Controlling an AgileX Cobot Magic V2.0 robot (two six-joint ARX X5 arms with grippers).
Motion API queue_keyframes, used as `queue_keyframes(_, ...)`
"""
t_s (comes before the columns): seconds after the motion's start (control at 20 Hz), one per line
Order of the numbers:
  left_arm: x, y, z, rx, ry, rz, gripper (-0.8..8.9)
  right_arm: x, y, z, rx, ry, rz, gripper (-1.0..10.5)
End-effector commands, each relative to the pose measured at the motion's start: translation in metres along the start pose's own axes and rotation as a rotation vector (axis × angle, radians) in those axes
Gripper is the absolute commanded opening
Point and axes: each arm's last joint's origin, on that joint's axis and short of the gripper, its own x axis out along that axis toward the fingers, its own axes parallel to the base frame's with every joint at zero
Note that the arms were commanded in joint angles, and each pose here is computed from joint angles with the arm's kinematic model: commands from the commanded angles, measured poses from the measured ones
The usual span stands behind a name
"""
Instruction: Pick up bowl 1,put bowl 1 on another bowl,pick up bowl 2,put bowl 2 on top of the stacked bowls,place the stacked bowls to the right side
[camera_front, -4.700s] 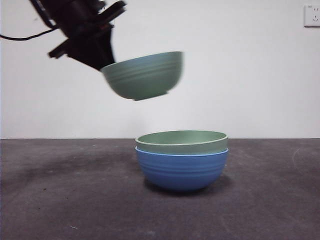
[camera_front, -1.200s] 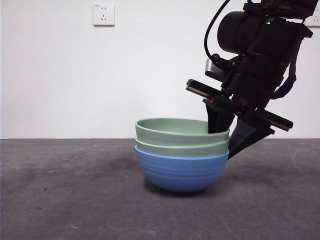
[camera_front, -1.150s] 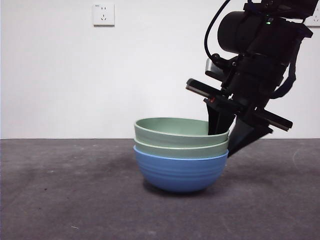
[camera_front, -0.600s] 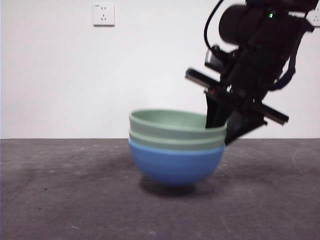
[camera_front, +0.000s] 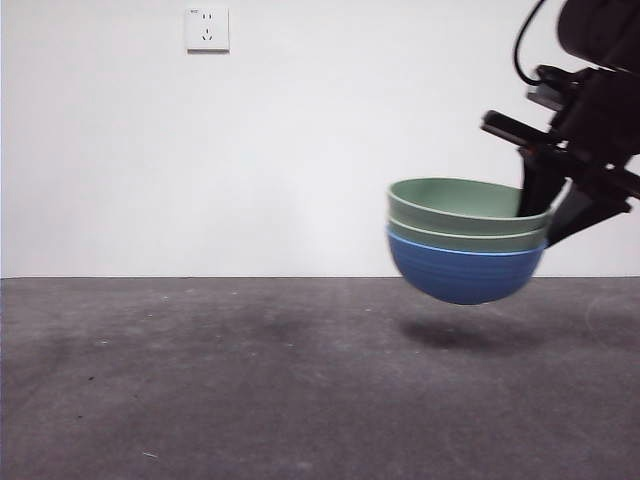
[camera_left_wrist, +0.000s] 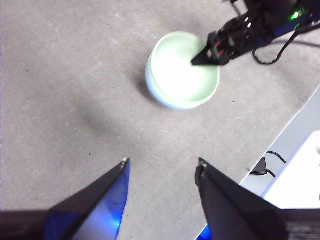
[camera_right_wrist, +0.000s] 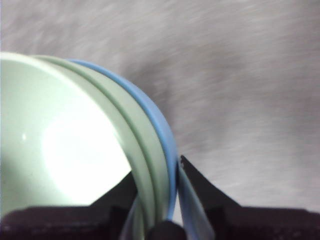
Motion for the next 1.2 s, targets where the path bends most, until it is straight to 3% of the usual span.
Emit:
queue_keyframes(0.05, -0.001, -0.001, 0.000, 0.015, -0.002, -0.002, 2.25, 0.005, -0.016, 0.003, 0.034, 0.006, -0.021, -0.1)
queue_keyframes(0.25, -0.001, -0.001, 0.000, 0.014, -0.001, -0.002, 2.25, 0.018, -0.034, 0.002, 0.063, 0.048, -0.070, -0.1)
queue_keyframes(0.65, -0.001, -0.001, -0.001, 0.013, 0.008, -0.001, 2.25, 0.036, -0.041, -0.004, 0.056, 0.112, -0.090, 0.0)
queue_keyframes(0.9, -0.001, -0.001, -0.001, 0.013, 0.007, -0.001, 2.25, 0.035, -0.042, -0.004, 0.057, 0.113, -0.084, 2.2)
queue_keyframes(1.2, 0.000, -0.001, -0.001, 0.013, 0.008, -0.001, 2.25, 0.029, -0.040, -0.001, 0.023, 0.085, -0.075, 2.2)
